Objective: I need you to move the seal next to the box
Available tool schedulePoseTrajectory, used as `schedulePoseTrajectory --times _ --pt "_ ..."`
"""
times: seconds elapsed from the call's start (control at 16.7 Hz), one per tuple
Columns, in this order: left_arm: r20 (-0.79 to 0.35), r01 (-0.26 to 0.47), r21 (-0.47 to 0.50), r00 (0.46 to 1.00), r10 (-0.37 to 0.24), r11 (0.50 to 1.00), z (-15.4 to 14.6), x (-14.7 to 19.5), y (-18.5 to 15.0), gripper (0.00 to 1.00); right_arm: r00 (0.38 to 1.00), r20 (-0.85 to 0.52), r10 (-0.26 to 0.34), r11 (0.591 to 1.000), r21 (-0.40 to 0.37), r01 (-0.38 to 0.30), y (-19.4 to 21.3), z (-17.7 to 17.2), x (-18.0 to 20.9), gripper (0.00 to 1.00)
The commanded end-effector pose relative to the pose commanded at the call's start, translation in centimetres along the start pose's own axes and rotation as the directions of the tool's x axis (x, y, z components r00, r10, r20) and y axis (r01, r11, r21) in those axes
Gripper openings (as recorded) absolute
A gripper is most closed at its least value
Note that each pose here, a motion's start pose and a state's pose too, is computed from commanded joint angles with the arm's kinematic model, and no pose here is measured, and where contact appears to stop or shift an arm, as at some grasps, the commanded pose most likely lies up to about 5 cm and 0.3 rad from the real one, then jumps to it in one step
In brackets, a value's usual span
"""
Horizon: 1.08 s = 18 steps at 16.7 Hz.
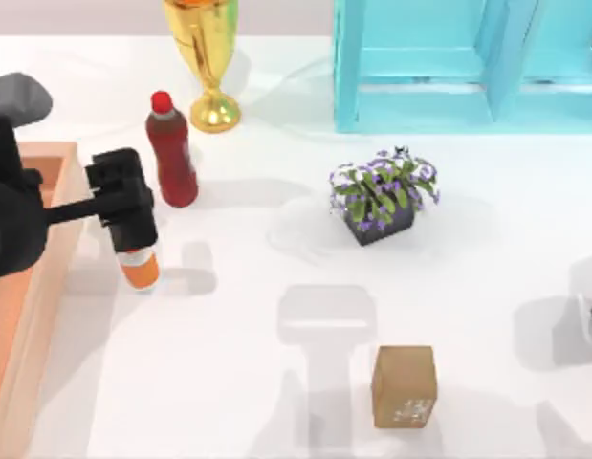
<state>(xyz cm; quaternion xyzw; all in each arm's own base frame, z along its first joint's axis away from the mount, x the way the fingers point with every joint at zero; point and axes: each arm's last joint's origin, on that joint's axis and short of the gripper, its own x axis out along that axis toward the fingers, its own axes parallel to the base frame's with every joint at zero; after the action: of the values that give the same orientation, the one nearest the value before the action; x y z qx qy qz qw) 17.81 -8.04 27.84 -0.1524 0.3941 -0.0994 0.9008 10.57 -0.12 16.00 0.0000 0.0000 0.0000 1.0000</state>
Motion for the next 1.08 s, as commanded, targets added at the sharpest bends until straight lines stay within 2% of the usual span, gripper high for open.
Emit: schedulePoseTrajectory --times 0.18,0.36,0.48,0.66,0.78,1.08 --pt "-0.245 -0.065 -0.015 0.968 0.059 0.998 1.8 3.2 -4.6 1.0 1.0 0.0 0.0 1.0 0.0 0.0 0.0 0.0 0.0 1.0" --pt "-0.438 -0.154 0.021 0.887 0.148 0.988 1.8 7.0 -9.8 1.0 1.0 0.0 0.0 1.0 0.0 0.0 0.0 0.0 0.0 1.0" --pt "-0.526 -0.208 0.065 0.824 0.21 0.976 0.9 9.4 -13.3 1.0 1.0 0.0 0.0 1.0 0.0 0.0 0.0 0.0 0.0 1.0" --pt "-0.602 -0.264 0.135 0.743 0.291 0.955 -1.4 12.1 -18.1 1.0 1.0 0.0 0.0 1.0 0.0 0.0 0.0 0.0 0.0 1.0" --pt "-0.626 -0.283 0.172 0.708 0.327 0.943 -3.1 13.3 -20.8 1.0 1.0 0.0 0.0 1.0 0.0 0.0 0.0 0.0 0.0 1.0" --pt "-0.643 -0.29 0.213 0.678 0.357 0.933 -5.8 14.2 -24.6 1.0 1.0 0.0 0.0 1.0 0.0 0.0 0.0 0.0 0.0 1.0"
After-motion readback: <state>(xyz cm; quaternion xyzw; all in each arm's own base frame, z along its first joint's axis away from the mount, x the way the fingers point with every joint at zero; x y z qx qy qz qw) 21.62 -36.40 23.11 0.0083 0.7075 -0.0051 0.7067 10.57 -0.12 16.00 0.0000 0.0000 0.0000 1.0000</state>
